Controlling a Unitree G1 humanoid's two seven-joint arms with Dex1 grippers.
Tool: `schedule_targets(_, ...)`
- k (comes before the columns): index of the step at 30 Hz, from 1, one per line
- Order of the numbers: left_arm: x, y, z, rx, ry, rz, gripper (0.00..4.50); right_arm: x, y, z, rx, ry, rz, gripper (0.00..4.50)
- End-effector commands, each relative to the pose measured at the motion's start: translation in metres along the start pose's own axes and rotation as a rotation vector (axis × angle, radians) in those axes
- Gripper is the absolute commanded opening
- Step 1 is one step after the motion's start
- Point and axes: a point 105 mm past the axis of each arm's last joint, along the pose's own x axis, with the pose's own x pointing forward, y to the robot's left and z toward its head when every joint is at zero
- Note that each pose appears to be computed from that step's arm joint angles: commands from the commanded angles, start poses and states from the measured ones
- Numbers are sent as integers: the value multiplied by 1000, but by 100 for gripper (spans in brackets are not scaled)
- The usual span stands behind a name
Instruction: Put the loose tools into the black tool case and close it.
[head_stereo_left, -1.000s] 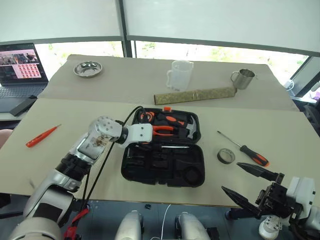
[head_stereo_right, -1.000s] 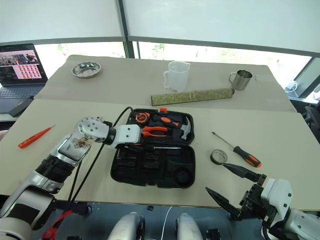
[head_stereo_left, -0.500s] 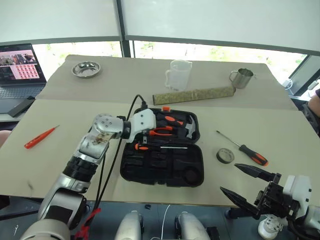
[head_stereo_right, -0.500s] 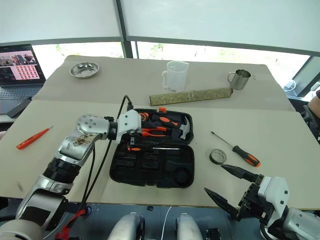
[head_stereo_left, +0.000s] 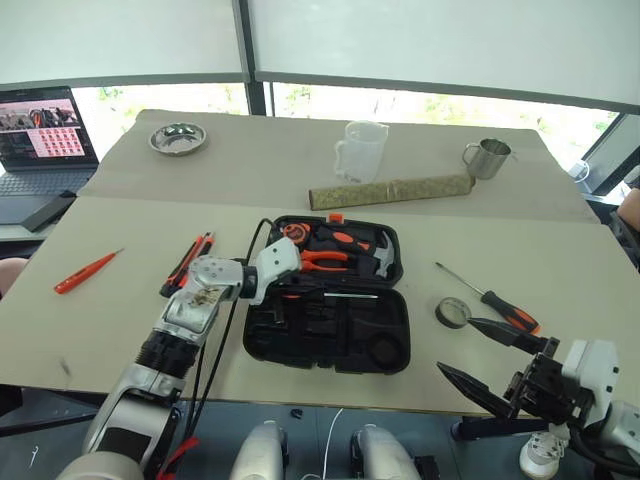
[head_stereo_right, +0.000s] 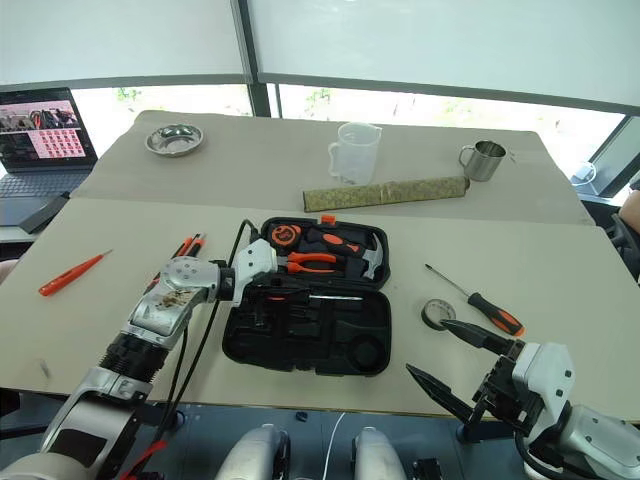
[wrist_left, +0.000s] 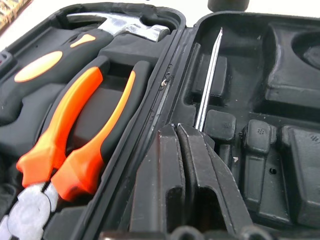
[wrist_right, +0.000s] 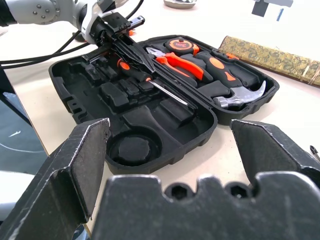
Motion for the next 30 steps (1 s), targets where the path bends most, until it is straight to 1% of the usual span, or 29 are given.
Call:
schedule_targets(1,11,-13,-12,31,66,-65,13,1,4,6,-15,-23,7,450)
schedule_targets(4,15,-17,-27,27,156,-78,13,0,4,5,-12,-23,-3,450)
schedule_targets(7,19,-21,-36,27,194,-88,13,2,4,4,-9,-26,-7,450)
schedule_targets(8,21,-22,-36,34,184,-89,13,2,4,3,-9,-28,-9,450)
schedule_targets(10,22,-21,-29,12,117,-64,13,2,2,4,-12,-38,-32,450)
schedule_targets(12,15,-13,-13,-17,-11,-16,13,-4,-6,5,-15,-51,-86,450)
schedule_targets(14,1,-4,3,-18,-134,25,63,-15,-15,6,-27,-52,-145,450)
schedule_targets(15,-11,-2,9,-25,-192,31,79,-25,-20,3,-30,-38,-180,450)
schedule_targets(16,-25,1,15,-16,-257,47,116,-36,-24,-1,-42,-15,-219,450)
schedule_targets(17,-37,1,19,-24,-307,39,138,-47,-28,-5,-47,8,-254,450)
schedule_targets(18,-48,0,20,-32,-334,32,185,-56,-30,-10,-49,30,-286,450)
schedule_targets(19,-60,-1,20,-27,-355,22,217,-69,-33,-15,-59,56,-328,450)
schedule_targets(20,-73,-3,18,-30,-351,15,265,-83,-35,-22,-55,84,-378,450)
schedule_targets(21,-85,-5,16,-30,-354,9,286,-96,-36,-28,-54,112,-419,450)
schedule_targets(24,-118,-11,12,-44,-384,18,407,-128,-34,-47,-34,183,-517,450)
schedule_targets(25,-128,-15,6,-59,-365,21,441,-138,-33,-53,-29,206,-548,450)
schedule_targets(28,-149,-29,-11,-73,-287,23,441,-151,-33,-60,-24,227,-595,450)
schedule_targets(30,-160,-33,-16,-105,-278,43,441,-149,-41,-59,-31,215,-604,450)
